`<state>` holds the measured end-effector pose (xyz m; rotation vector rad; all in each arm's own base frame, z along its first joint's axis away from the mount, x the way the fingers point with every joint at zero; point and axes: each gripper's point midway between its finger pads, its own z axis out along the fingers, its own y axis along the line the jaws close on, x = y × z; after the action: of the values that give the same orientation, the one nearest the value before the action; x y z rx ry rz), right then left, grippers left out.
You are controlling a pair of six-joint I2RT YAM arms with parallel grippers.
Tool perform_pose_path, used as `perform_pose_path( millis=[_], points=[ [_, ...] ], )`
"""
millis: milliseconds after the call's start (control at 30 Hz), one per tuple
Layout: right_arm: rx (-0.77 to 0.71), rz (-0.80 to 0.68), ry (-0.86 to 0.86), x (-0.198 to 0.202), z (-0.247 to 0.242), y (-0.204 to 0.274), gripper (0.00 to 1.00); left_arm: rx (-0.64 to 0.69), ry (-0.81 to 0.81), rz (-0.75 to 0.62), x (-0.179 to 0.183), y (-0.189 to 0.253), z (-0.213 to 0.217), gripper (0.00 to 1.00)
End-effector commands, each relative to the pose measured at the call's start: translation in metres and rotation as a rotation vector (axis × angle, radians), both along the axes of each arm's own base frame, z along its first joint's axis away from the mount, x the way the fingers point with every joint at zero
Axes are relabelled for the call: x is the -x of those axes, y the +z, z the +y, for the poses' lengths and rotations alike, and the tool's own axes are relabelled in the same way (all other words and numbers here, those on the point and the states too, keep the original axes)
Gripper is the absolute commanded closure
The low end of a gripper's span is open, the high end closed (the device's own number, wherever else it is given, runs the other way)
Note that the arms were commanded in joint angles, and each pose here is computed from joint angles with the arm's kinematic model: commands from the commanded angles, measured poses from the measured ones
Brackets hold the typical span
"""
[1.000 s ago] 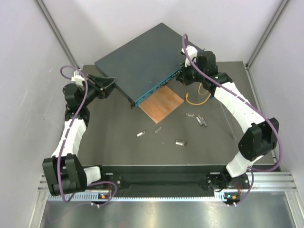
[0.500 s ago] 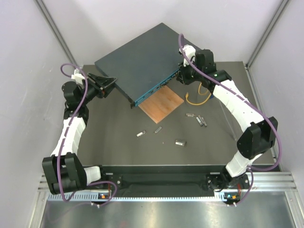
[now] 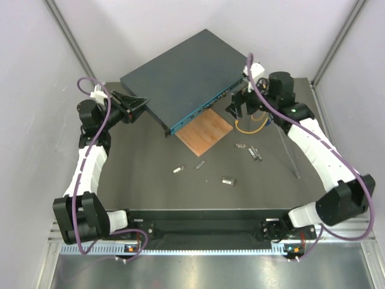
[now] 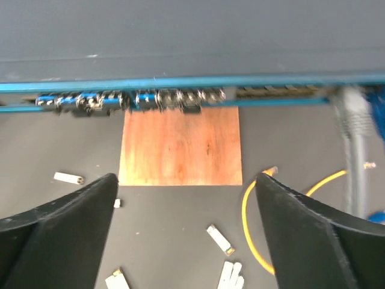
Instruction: Insert the plug into the switch port
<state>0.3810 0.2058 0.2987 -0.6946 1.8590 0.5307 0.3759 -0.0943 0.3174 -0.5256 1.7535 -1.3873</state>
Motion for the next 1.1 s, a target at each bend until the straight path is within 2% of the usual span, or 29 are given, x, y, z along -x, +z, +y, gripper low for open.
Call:
perform_pose_path(
  millis=[0, 100, 133, 167, 233, 267, 300, 367, 433, 467, 500, 533, 567, 600, 667, 700, 800, 1067],
  points=[
    [-0.047, -0.053, 0.044, 0.018, -0.013, 0.025, 0.02, -0.145, 0.096, -0.118, -0.013, 0.008, 0.016, 0.47],
    [-0.069, -0.023, 0.051, 0.031, -0.027, 0.024, 0.00, -0.167, 0.123, -0.119, -0.003, 0.008, 0.022, 0.24],
    [-0.078, -0.019, 0.031, 0.033, -0.037, 0.025, 0.00, -0.170, 0.128, -0.107, 0.000, 0.006, 0.023, 0.09],
    [-0.087, -0.015, 0.028, 0.036, -0.042, 0.026, 0.00, -0.174, 0.137, -0.100, 0.003, 0.004, 0.028, 0.01],
    [-0.124, -0.003, 0.014, 0.039, -0.055, 0.029, 0.00, -0.197, 0.137, -0.111, 0.014, 0.007, 0.030, 0.01],
    [-0.135, 0.004, 0.005, 0.043, -0.061, 0.029, 0.00, -0.201, 0.146, -0.065, 0.019, -0.001, 0.035, 0.01],
    [-0.157, 0.017, 0.007, 0.046, -0.064, 0.030, 0.00, -0.231, 0.152, -0.092, 0.025, 0.004, 0.038, 0.01],
    [-0.177, 0.039, -0.033, 0.049, -0.082, 0.028, 0.00, -0.252, 0.175, 0.010, 0.036, -0.011, 0.051, 0.01],
    [-0.185, 0.070, -0.096, 0.048, -0.106, 0.020, 0.00, -0.350, 0.191, 0.048, 0.044, -0.022, 0.064, 0.01],
    [-0.182, 0.083, -0.112, 0.048, -0.111, 0.016, 0.00, -0.384, 0.185, 0.127, 0.055, -0.037, 0.072, 0.01],
    [-0.168, 0.119, -0.126, 0.052, -0.117, 0.008, 0.00, -0.530, 0.167, 0.054, 0.057, -0.029, 0.081, 0.01],
    [-0.157, 0.136, -0.154, 0.050, -0.127, 0.002, 0.00, -0.607, 0.172, 0.052, 0.061, -0.029, 0.087, 0.01],
    [-0.142, 0.158, -0.171, 0.052, -0.132, -0.005, 0.00, -0.700, 0.209, 0.081, 0.063, -0.034, 0.101, 0.01],
    [-0.111, 0.187, -0.194, 0.054, -0.140, -0.015, 0.00, -0.819, 0.179, 0.071, 0.070, -0.036, 0.109, 0.01],
    [-0.076, 0.221, -0.226, 0.057, -0.153, -0.030, 0.00, -0.953, 0.211, 0.117, 0.076, -0.041, 0.129, 0.01],
    [-0.036, 0.233, -0.241, 0.059, -0.160, -0.039, 0.00, -1.037, 0.172, 0.120, 0.083, -0.047, 0.134, 0.01],
    [0.045, 0.260, -0.266, 0.063, -0.178, -0.059, 0.00, -1.151, 0.111, 0.119, 0.098, -0.058, 0.139, 0.01],
    [0.217, 0.310, -0.270, 0.086, -0.202, -0.109, 0.00, -1.219, 0.008, 0.191, 0.125, -0.107, 0.140, 0.01]
  ],
)
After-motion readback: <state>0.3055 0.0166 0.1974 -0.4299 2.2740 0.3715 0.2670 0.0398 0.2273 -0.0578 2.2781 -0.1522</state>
